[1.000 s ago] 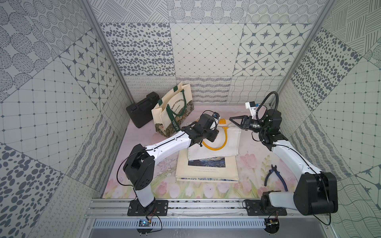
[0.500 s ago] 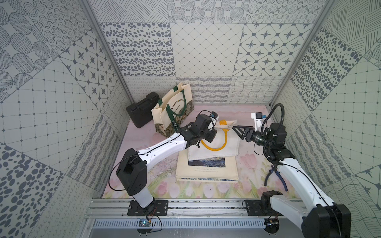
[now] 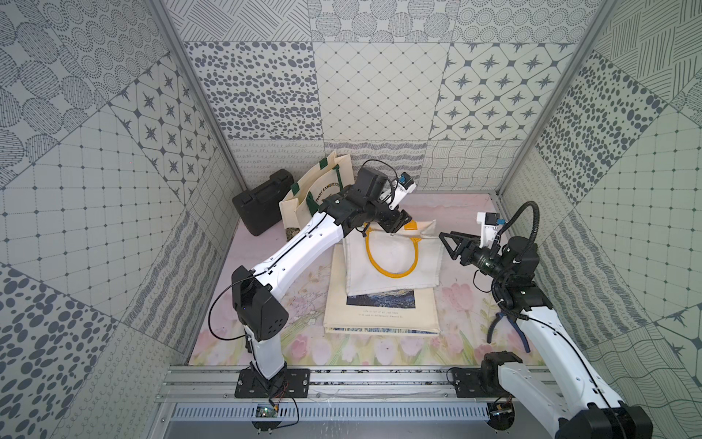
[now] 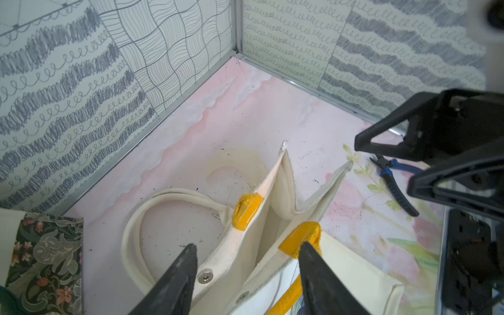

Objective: Put away the canvas bag
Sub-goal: Pick up the canvas bag from the center of the board, then press the canvas bag.

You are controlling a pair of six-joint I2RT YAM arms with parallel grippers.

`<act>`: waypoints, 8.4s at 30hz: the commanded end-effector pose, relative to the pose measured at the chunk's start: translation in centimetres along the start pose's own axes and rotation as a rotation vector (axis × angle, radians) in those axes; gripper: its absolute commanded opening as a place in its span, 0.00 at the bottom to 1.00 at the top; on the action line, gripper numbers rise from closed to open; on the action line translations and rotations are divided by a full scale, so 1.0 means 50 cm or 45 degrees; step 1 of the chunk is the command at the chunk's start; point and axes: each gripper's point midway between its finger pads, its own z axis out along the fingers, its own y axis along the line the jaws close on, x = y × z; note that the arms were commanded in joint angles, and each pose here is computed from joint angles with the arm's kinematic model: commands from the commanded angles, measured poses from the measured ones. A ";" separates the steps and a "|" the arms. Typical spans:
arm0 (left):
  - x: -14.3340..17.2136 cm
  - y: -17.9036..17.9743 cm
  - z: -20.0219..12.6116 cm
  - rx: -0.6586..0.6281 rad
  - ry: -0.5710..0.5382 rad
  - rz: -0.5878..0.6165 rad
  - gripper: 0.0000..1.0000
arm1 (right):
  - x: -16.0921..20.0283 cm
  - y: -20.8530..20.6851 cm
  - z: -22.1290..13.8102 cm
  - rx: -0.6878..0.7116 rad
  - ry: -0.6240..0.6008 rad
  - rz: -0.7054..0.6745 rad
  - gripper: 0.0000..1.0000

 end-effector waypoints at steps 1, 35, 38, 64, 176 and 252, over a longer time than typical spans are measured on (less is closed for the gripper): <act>0.142 -0.110 -0.061 0.519 0.302 0.416 0.62 | -0.004 0.002 -0.002 -0.006 -0.015 -0.009 0.66; 0.164 0.093 0.078 0.228 0.324 0.745 0.89 | 0.045 -0.014 0.035 -0.078 0.076 0.099 0.63; 0.183 0.086 0.095 0.281 0.342 0.726 0.89 | 0.048 -0.016 0.036 -0.076 0.080 0.103 0.63; 0.167 -0.108 0.054 0.737 0.288 0.520 0.26 | 0.041 -0.015 0.039 -0.075 0.072 0.112 0.63; 0.015 0.032 -0.062 0.082 -0.022 0.259 0.54 | 0.093 0.197 0.052 0.038 0.466 -0.315 0.00; 0.051 -0.242 -0.004 -0.651 -0.535 -0.024 0.96 | -0.012 0.187 0.117 0.605 -0.054 0.670 0.00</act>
